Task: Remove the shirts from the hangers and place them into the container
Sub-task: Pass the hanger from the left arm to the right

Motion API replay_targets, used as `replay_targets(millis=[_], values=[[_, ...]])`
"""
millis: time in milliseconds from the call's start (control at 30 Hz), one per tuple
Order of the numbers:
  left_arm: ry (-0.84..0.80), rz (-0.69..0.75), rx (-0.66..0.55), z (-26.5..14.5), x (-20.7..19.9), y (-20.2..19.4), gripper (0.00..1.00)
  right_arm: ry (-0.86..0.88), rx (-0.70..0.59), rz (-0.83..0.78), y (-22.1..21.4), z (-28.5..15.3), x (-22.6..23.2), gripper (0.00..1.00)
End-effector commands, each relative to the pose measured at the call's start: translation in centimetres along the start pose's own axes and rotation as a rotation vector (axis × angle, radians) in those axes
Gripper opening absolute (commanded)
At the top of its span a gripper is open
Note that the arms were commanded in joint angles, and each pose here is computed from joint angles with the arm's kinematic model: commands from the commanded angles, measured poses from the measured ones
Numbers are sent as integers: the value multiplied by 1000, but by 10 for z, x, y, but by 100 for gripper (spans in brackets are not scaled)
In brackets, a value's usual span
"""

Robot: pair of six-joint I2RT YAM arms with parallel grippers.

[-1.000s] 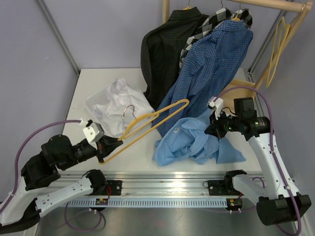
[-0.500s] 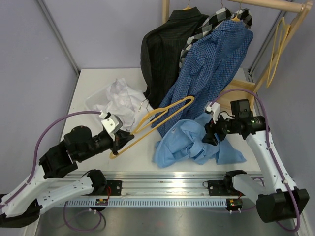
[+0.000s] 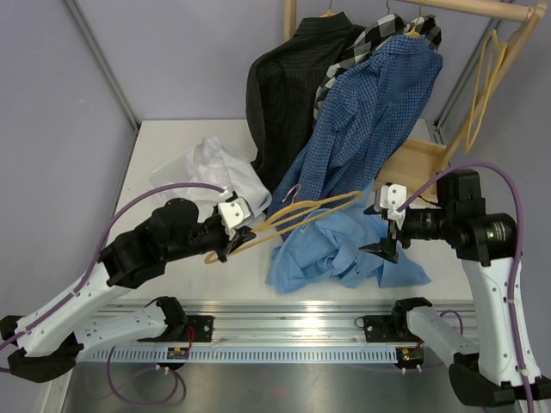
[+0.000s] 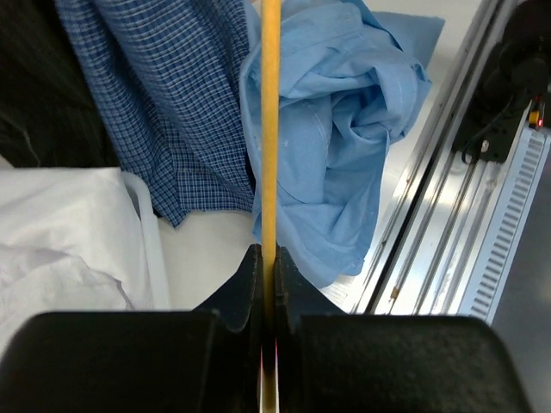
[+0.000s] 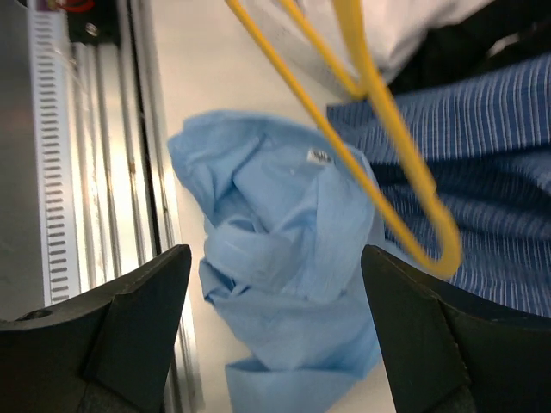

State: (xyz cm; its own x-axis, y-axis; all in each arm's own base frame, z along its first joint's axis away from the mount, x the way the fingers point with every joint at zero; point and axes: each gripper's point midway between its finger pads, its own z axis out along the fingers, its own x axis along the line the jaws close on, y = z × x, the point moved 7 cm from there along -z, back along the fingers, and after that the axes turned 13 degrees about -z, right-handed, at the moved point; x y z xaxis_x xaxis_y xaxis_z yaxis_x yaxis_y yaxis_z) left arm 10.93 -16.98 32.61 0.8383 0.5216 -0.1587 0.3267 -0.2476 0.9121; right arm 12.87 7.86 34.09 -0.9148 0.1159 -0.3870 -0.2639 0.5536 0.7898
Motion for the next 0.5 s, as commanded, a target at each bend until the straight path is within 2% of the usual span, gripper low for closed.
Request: replay_targets(millis=[0,200,300,333,367,467], values=[[-119,153,-80,-5,-10,24,0,214,-207,59,19,8,10,88],[-168,228,-52,-1,-12,24,0,315,-230,70,20,24,-4,88],[-183,240,-58,2,-13,26,0,369,-185,97,15,37,1,88],[-197,251,-65,3,-14,28,0,384,-190,54,18,45,2,87],[-203,253,-61,5,-15,28,0,392,-150,93,12,50,6,87],[-218,266,-67,8,-16,31,0,389,-143,77,10,57,6,83]])
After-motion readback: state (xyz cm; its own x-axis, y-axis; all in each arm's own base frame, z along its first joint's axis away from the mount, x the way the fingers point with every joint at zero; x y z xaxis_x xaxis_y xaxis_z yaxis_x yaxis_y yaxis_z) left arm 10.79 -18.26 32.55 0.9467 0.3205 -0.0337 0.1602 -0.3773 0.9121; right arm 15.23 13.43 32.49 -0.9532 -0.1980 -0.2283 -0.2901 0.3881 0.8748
